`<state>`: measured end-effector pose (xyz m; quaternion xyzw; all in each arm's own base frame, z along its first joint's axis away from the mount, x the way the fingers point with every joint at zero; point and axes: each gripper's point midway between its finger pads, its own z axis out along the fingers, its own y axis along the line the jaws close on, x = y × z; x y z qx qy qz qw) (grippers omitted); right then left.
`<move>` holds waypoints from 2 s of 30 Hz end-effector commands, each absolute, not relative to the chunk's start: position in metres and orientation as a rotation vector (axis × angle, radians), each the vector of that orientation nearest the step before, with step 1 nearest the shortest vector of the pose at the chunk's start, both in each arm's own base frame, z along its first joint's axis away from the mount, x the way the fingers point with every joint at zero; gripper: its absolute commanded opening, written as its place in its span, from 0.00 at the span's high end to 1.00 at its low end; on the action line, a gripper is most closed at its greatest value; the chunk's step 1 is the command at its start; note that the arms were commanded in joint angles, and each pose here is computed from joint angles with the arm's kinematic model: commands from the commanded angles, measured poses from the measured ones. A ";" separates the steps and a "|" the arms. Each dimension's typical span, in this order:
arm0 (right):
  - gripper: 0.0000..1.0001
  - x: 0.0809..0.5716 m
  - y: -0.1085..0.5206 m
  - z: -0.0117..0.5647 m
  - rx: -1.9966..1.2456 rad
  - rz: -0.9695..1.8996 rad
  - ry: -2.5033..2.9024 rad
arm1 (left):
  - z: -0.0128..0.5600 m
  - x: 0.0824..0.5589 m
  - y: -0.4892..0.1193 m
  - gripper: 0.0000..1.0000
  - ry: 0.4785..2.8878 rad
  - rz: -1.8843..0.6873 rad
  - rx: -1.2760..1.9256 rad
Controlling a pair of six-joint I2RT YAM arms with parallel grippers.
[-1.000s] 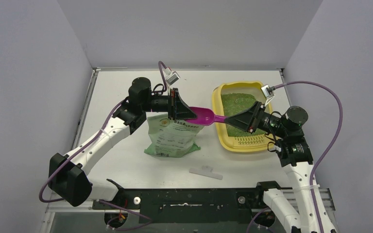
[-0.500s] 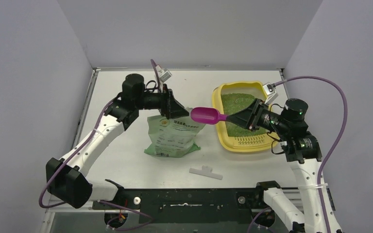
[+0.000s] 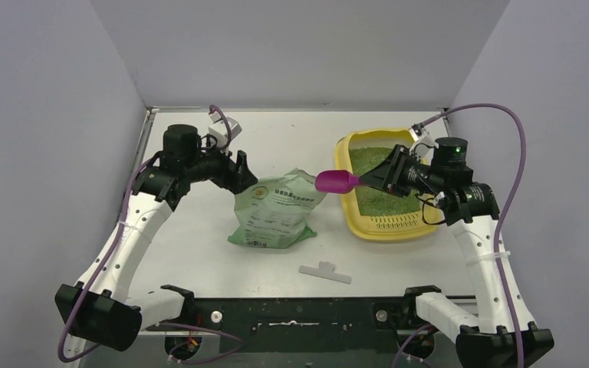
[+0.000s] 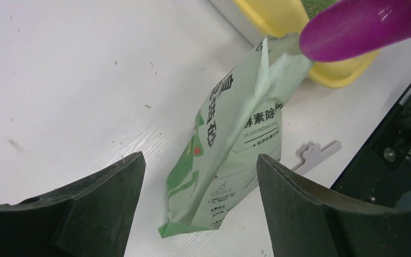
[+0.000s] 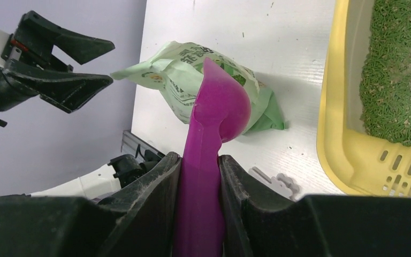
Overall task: Fill the litter box with clean litter
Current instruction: 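Scoop the cat litter from the cat litter bag.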
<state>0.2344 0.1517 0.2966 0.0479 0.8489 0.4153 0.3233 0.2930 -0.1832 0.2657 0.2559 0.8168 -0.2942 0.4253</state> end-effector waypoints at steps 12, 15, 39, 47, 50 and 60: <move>1.00 0.271 0.191 0.304 -0.074 1.078 2.223 | 0.234 0.297 -0.159 0.25 2.073 -0.545 0.661; 1.00 0.272 0.192 0.303 -0.090 1.052 2.243 | 0.231 0.296 -0.159 0.25 2.074 -0.549 0.666; 1.00 0.280 0.206 0.315 -0.347 1.049 2.327 | 0.230 0.295 -0.178 0.25 2.061 -0.653 0.855; 1.00 0.273 0.225 0.296 -0.359 1.153 2.389 | 0.223 0.286 -0.196 0.31 2.051 -0.800 0.955; 1.00 0.275 0.236 0.290 -0.371 1.168 2.404 | 0.221 0.282 -0.205 0.38 2.058 -0.853 0.991; 1.00 0.286 0.222 0.304 -0.414 1.018 2.413 | 0.210 0.267 -0.204 0.91 2.083 -0.802 1.074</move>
